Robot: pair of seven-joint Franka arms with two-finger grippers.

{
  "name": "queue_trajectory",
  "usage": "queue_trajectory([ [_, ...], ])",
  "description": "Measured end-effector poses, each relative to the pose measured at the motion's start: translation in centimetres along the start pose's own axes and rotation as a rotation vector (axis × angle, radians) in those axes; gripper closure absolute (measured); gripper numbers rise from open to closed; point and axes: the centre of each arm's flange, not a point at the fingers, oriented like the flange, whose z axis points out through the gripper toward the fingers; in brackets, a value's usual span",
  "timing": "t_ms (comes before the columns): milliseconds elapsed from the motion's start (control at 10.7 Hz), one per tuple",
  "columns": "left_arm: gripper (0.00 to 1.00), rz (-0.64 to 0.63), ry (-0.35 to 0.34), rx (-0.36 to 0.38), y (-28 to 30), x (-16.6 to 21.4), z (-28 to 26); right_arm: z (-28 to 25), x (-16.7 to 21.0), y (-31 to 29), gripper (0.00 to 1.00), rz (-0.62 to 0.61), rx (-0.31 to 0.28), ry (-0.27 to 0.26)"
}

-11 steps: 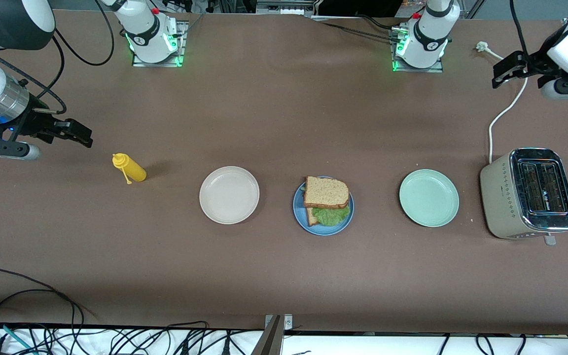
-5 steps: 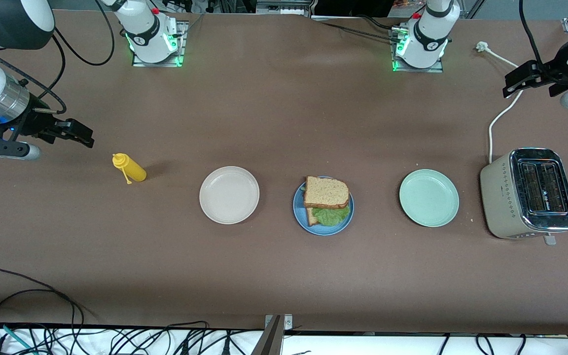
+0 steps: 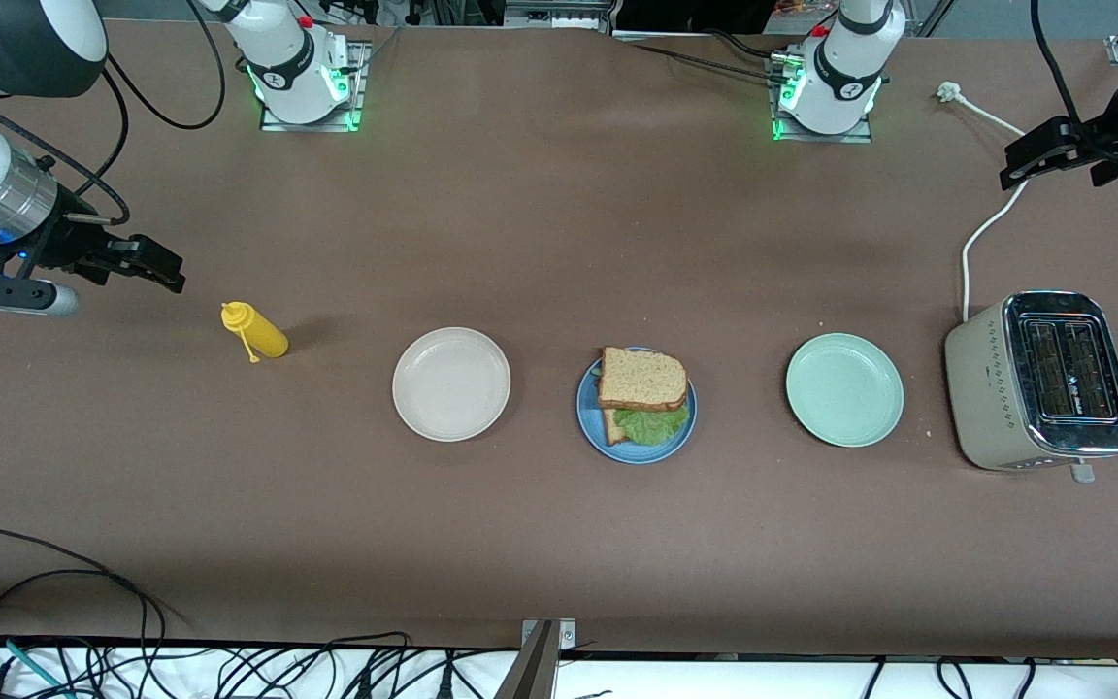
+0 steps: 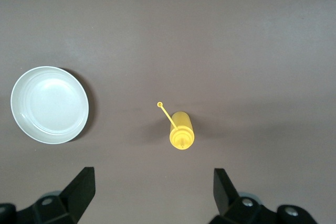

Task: Make sandwich in blue plate with both arms

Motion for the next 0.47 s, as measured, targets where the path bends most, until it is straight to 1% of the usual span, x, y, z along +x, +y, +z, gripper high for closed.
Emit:
queue_trajectory([
  [467,0.0,-0.004,-0.005,0.008,-0.09,0.09,0.12,-0.12,0.09,-0.02,0.0,0.001,0.002,0.009],
])
